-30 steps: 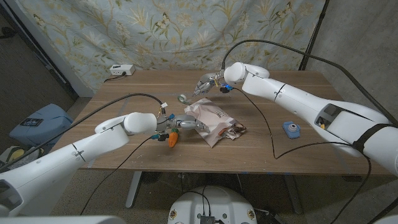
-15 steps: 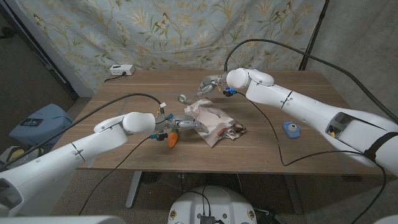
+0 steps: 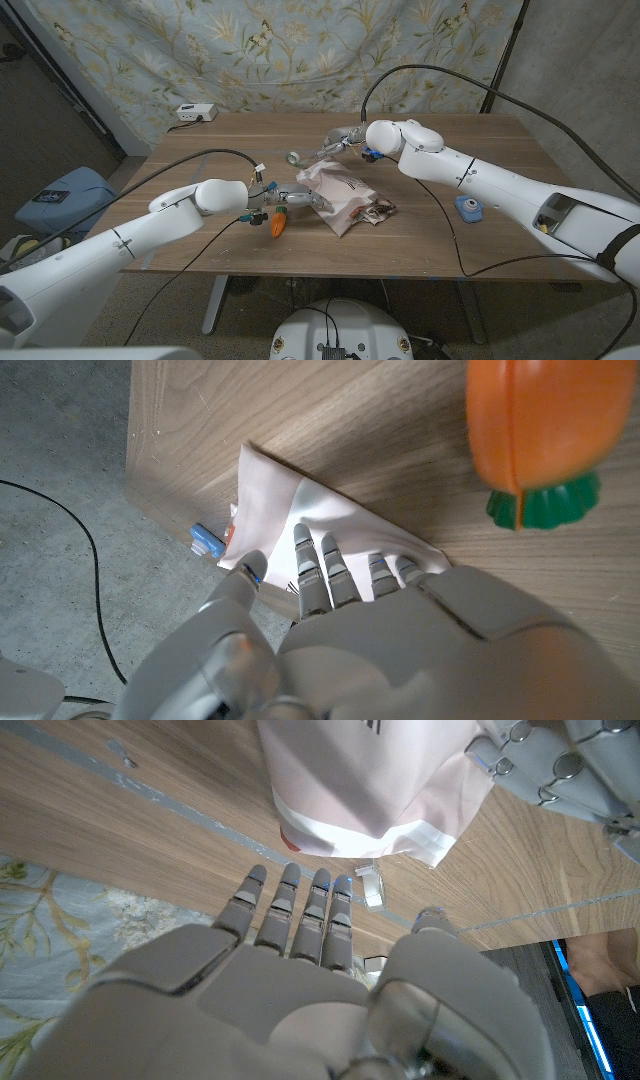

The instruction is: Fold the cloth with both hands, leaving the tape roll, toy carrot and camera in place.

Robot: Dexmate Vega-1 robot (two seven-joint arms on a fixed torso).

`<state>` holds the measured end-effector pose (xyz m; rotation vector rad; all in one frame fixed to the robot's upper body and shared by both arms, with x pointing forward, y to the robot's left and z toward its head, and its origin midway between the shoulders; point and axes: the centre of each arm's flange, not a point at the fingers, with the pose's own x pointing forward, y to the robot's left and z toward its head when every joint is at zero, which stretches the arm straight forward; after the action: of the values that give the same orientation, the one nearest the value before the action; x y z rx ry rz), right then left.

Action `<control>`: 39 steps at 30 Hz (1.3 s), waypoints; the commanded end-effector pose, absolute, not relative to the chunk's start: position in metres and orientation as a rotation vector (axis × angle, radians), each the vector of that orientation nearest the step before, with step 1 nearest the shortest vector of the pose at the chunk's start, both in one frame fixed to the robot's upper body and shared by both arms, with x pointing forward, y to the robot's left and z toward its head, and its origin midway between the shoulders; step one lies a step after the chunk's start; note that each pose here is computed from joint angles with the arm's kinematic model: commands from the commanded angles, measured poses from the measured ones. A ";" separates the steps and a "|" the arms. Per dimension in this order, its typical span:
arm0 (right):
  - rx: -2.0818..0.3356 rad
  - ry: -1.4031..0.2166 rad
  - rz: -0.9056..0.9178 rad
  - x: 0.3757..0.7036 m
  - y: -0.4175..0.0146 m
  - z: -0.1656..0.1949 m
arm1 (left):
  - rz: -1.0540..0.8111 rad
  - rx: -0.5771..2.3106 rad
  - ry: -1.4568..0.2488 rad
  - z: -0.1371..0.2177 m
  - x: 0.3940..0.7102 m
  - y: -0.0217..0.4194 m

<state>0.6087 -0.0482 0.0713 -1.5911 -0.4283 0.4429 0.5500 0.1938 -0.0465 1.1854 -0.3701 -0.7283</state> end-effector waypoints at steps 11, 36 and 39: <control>-1.595 -0.420 0.497 0.626 -0.052 0.038 | -0.724 1.201 -0.392 -0.040 0.550 0.189; -1.587 -0.445 0.514 0.626 -0.058 0.038 | -0.728 1.206 -0.387 -0.040 0.552 0.184; -1.580 -0.454 0.512 0.619 -0.061 0.042 | -0.728 1.207 -0.387 -0.040 0.551 0.184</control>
<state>0.6360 -0.0542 0.0302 -1.5906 -0.4251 0.5253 0.5516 0.1864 -0.0394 1.2024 -0.3900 -0.7266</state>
